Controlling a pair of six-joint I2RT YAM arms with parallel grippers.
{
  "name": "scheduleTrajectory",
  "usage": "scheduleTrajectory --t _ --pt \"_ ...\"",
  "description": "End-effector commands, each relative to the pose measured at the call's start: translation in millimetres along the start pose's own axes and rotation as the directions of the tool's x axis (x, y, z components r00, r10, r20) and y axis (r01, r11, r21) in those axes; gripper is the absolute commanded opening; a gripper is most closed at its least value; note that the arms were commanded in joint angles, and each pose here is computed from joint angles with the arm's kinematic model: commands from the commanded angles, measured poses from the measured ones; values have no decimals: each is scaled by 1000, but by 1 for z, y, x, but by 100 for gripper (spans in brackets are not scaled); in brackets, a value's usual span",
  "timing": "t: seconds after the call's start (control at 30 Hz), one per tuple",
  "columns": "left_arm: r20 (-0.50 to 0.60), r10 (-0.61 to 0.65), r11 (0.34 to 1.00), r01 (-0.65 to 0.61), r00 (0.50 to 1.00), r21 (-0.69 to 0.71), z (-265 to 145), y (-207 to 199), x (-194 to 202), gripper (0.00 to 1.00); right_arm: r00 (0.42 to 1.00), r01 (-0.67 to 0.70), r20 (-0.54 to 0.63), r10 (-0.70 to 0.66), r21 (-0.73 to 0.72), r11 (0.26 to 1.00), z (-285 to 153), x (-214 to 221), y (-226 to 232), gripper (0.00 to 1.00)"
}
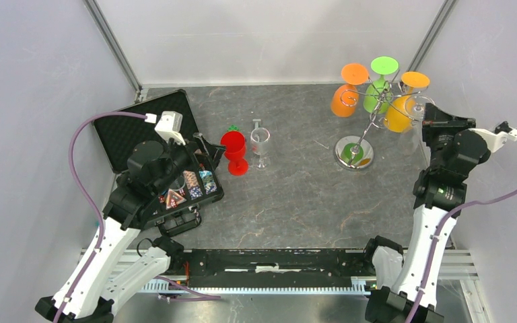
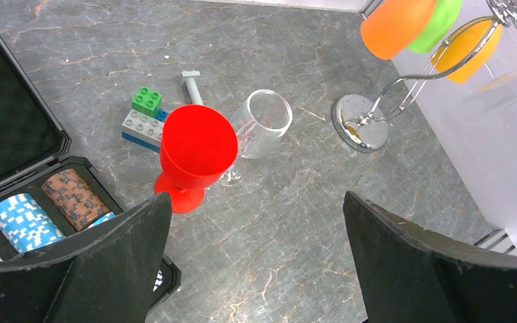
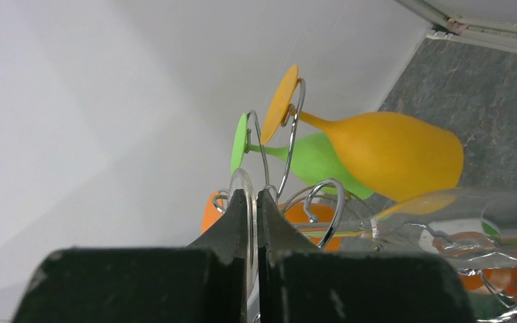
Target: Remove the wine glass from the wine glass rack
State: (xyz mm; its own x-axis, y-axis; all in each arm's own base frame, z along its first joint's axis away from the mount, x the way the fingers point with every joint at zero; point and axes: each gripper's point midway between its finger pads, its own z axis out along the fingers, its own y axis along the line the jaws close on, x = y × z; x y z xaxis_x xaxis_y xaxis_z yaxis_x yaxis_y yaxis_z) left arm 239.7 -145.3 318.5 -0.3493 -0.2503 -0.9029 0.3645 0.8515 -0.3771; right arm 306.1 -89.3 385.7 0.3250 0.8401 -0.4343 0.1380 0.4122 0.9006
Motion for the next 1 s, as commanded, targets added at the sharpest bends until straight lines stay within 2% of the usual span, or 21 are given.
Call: scheduleTrajectory --t 0.0,0.23,0.53,0.73,0.97 --pt "47 -23 999 21 999 34 -2 -9 -13 100 992 18 126 -16 -15 1000 -3 -29 16 0" --pt "51 -20 999 18 999 31 -2 -8 -13 100 999 -32 10 32 -29 999 5 -3 6 0" --pt "55 -8 1000 7 998 22 -3 -6 -13 100 996 -15 -95 4 -117 993 -27 13 31 0" --pt "53 -3 1000 2 999 20 -2 -5 -12 100 994 -22 -112 4 -154 988 -29 18 35 0" --pt "52 -8 1000 7 999 20 -2 -5 -11 100 994 -42 -108 20 -207 977 -13 16 43 0"
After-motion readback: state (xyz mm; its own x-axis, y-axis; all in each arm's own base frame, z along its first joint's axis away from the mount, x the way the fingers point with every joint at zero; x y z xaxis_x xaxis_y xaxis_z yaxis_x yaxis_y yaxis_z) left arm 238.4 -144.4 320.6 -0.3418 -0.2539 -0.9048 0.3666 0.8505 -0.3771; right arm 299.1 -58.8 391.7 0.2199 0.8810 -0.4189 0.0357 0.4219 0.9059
